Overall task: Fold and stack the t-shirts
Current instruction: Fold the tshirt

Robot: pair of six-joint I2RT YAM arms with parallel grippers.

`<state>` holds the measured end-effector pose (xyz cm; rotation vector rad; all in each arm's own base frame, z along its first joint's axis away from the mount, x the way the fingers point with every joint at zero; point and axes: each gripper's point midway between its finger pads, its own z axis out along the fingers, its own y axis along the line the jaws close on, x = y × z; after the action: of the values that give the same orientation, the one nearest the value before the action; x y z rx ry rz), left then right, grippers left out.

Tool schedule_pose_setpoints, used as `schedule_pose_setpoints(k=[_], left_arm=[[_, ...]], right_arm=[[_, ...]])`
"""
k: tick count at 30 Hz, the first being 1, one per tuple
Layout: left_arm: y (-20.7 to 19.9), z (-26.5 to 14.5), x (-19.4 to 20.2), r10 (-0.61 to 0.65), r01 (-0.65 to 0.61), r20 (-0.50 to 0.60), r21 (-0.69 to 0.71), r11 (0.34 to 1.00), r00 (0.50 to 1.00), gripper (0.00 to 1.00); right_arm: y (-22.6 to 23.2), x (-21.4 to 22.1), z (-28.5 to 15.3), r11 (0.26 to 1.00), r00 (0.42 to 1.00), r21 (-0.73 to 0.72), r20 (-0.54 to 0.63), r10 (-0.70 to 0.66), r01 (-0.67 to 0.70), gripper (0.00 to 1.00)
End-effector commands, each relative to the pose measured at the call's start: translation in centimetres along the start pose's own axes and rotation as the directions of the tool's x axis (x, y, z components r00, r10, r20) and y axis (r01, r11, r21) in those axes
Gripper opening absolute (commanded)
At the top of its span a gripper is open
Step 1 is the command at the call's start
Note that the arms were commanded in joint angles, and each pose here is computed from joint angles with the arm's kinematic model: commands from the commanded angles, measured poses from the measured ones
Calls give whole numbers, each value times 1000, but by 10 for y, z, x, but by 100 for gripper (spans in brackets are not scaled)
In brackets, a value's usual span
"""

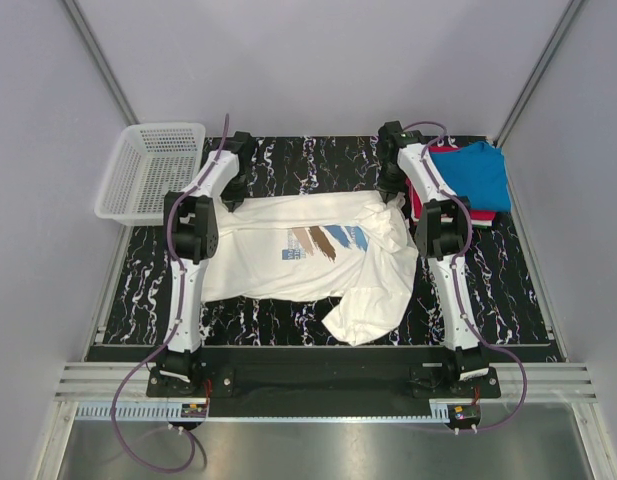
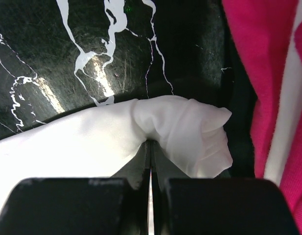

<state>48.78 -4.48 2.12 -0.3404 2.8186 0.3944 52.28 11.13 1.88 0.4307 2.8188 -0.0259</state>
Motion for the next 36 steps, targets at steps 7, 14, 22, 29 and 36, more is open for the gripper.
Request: schedule_pose_setpoints(k=[7,14,22,29,36], left_arm=[[6,1,-5,-3,3,1,-1,1000,1000,0],[3,-3,-8,-10,10,1,40,999,1000,1],[17,-79,-42,-85,62,181,129,990,980,50],[32,-130,-29,-101,59,220,190,980,970,52],[42,-158,22,-66,20,201,222,975,977,51]], right_arm=[[-8,-13,3,1000,1000,14,28,-2,1,0],[-6,-24,-12,1000,998,-19,62,-11,12,6],[5,-72,-97,993,958,-116,286,-2,36,25],[0,-67,-179,983,941,-175,338,16,46,24],[-23,7,-188,988,972,-114,224,-73,101,24]])
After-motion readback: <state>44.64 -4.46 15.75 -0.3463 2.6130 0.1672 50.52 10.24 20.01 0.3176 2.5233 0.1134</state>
